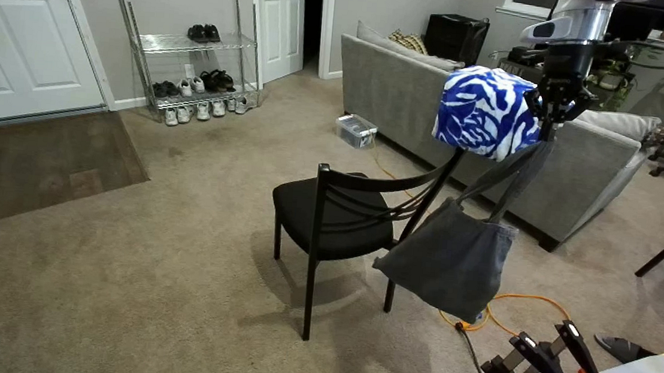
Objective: Put the bag on the right side of the chair
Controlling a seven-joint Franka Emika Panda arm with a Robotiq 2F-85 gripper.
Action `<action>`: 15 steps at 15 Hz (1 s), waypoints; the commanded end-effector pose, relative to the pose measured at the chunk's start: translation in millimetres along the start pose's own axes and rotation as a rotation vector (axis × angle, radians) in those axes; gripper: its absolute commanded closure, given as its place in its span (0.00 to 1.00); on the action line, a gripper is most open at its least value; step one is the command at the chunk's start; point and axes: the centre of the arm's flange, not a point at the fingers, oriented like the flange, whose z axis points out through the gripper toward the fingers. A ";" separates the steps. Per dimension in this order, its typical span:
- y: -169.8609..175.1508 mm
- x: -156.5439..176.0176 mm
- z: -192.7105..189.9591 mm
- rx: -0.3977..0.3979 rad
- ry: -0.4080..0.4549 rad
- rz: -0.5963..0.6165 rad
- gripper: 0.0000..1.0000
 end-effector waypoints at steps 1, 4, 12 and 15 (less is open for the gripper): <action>-23.4 -25.8 10.1 -0.052 0.033 0.058 0.98; -21.7 -40.8 16.2 -0.104 0.047 0.116 0.98; -8.1 -47.7 15.0 -0.132 0.079 0.140 0.93; -8.1 -47.8 15.0 -0.133 0.080 0.140 0.93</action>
